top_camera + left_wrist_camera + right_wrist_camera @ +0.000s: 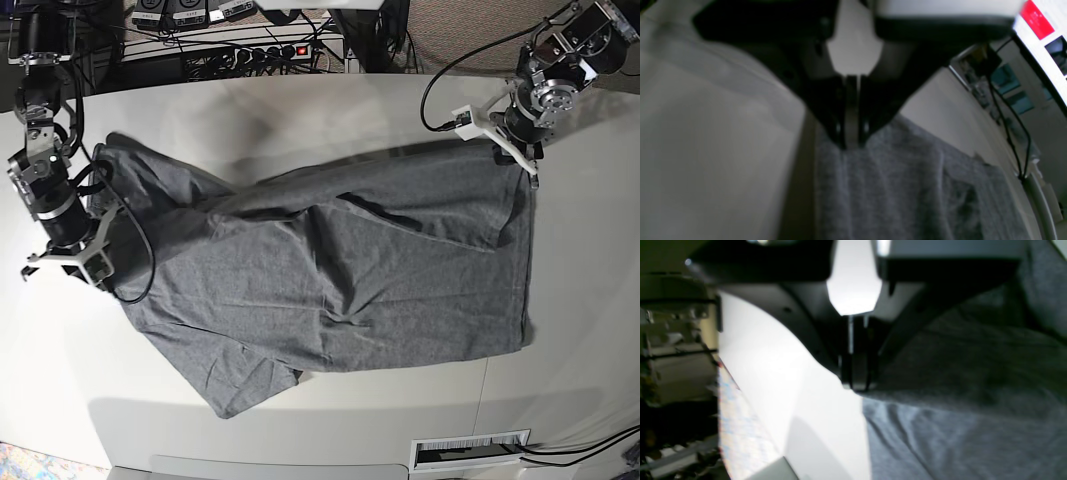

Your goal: Fold the T-shirt properly

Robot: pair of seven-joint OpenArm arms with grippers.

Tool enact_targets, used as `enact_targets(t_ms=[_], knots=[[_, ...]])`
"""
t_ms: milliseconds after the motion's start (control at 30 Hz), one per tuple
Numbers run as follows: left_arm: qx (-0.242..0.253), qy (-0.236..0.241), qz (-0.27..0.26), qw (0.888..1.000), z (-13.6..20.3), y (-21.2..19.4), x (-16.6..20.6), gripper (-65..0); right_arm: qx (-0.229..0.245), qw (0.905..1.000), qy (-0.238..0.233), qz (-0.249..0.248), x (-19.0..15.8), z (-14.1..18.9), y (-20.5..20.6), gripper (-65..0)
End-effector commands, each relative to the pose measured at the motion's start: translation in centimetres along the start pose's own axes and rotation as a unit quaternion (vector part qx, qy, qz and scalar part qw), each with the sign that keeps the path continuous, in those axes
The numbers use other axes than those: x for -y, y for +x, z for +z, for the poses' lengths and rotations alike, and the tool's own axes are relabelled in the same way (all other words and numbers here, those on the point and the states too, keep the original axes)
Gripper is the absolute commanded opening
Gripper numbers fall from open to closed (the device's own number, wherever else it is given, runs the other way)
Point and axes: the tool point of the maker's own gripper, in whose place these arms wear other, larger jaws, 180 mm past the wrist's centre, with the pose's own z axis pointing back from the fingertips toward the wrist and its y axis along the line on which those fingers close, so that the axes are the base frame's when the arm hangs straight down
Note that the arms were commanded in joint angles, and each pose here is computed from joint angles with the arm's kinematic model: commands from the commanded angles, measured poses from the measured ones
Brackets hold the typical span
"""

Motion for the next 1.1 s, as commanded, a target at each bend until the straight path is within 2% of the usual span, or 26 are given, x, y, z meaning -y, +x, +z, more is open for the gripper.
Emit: enact_targets(t_ms=[0, 167, 333, 400, 433, 567, 633, 767, 867, 1000, 1067], knots=[[-0.037, -0.114, -0.014, 0.993, 0.6, -2.3, 5.6, -65.0, 0.022, 0.9997, -0.013, 0.005, 0.9, 0.0, 1.3, -65.0], [-0.048, -0.112, -0.018, 0.992, 0.7, -3.1, 5.4, -65.0, 0.015, 0.9997, 0.012, 0.014, -2.3, -1.4, 1.0, -65.0], [-0.047, -0.119, -0.017, 0.992, 0.9, -3.1, 6.1, -65.0, -0.012, 0.9994, 0.025, -0.02, -3.6, -4.4, -1.3, -65.0], [-0.046, -0.121, -0.016, 0.991, 0.9, -3.1, 6.2, -65.0, -0.022, 0.9994, 0.02, -0.018, -3.3, -5.2, -1.7, -65.0], [-0.047, -0.121, -0.016, 0.991, 0.9, -3.1, 6.2, -65.0, -0.022, 0.9995, 0.016, -0.017, -3.0, -5.4, -1.6, -63.3], [-0.048, -0.121, -0.017, 0.991, 0.9, -3.1, 6.2, -65.0, -0.036, 0.9993, 0.004, -0.011, -1.9, -5.2, -1.4, -48.4], [-0.048, -0.12, -0.017, 0.991, 0.9, -3.1, 6.1, -65.0, -0.042, 0.9991, -0.001, -0.005, -1.5, -4.8, -0.9, -44.9], [-0.049, -0.119, -0.018, 0.991, 0.9, -3.2, 6.1, -65.0, -0.047, 0.9985, 0.006, -0.026, -1.5, -3.7, 0.9, -44.8], [-0.052, -0.112, -0.025, 0.992, 0.8, -3.3, 5.8, -65.0, -0.063, 0.9961, 0.03, -0.055, -2.4, -2.7, 1.6, -45.4], [-0.062, -0.021, -0.025, 0.998, 0.7, -3.4, 2.4, -65.0, -0.084, 0.9928, 0.056, -0.065, -4.3, -2.3, 0.2, -55.0], [-0.051, 0.02, -0.021, 0.998, 1.0, -2.6, 0.6, -65.0, -0.095, 0.9911, 0.067, -0.065, -5.3, -2.0, -0.8, -58.8]])
